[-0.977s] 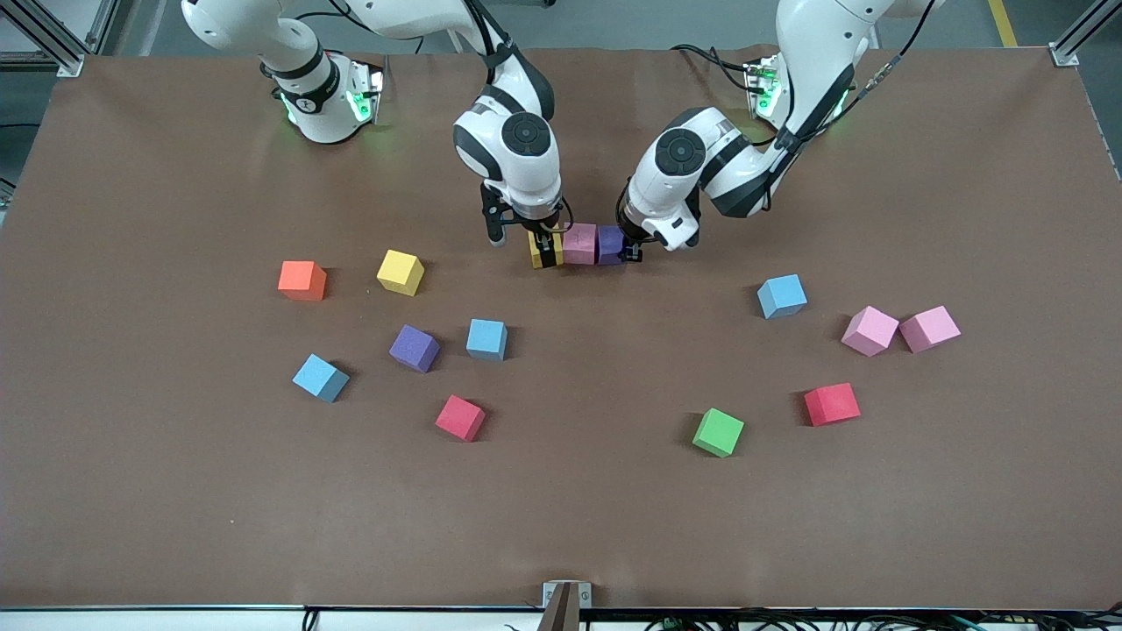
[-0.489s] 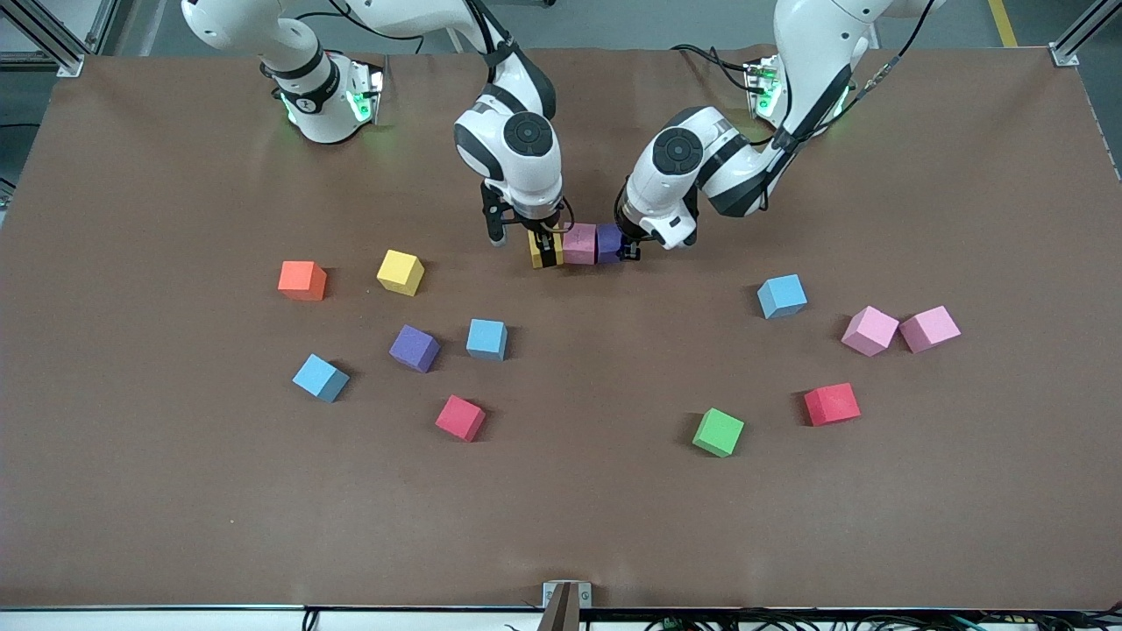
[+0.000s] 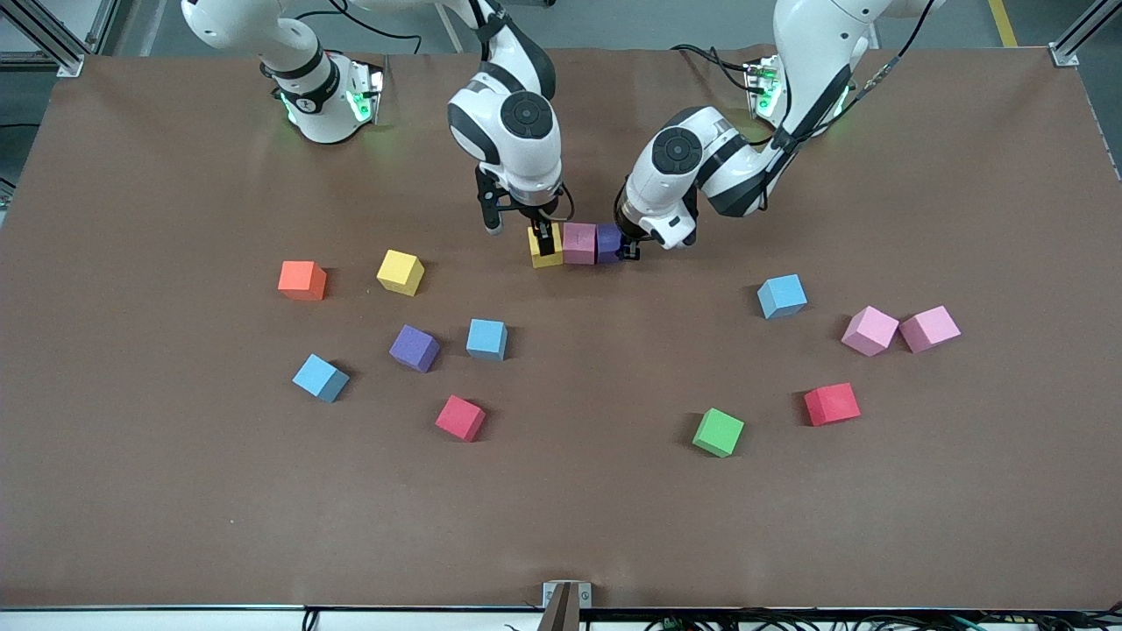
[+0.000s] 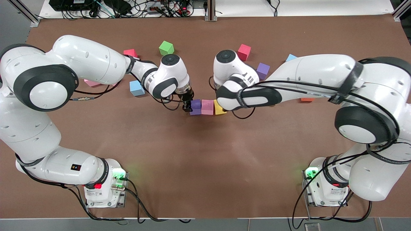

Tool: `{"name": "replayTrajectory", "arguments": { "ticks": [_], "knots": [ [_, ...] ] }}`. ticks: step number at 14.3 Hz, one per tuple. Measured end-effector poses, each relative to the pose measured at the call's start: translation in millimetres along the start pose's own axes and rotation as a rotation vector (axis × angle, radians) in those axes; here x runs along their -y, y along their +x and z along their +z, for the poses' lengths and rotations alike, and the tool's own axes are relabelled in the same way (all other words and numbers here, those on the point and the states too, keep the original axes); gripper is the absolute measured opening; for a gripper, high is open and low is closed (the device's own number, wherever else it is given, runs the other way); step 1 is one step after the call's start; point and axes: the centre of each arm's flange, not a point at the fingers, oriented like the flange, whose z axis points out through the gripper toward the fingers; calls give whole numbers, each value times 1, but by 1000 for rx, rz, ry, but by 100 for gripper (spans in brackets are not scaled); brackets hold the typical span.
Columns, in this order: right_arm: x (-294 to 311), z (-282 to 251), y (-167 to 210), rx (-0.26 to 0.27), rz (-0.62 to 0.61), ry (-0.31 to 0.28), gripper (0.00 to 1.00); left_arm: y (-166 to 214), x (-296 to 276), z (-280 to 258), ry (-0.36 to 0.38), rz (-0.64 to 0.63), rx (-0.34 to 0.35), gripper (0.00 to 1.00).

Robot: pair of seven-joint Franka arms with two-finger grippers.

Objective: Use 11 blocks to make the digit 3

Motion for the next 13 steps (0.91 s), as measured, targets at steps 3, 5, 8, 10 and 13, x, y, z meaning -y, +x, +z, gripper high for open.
{"name": "replayTrajectory", "arguments": {
  "ticks": [3, 5, 8, 10, 13],
  "knots": [
    [25, -14, 35, 3, -131, 0, 100, 0, 0, 0, 0, 0, 0, 53],
    [48, -19, 65, 9, -299, 11, 100, 0, 0, 0, 0, 0, 0, 53],
    [86, -38, 106, 17, -594, 56, 100, -1, -1, 0, 0, 0, 3, 53],
    [105, -43, 124, 11, -766, 76, 100, -2, -2, 1, 1, 0, 5, 53],
    [134, -33, 144, -4, -939, 82, 100, -4, -4, 1, 1, -1, 9, 53]
  ]
}}
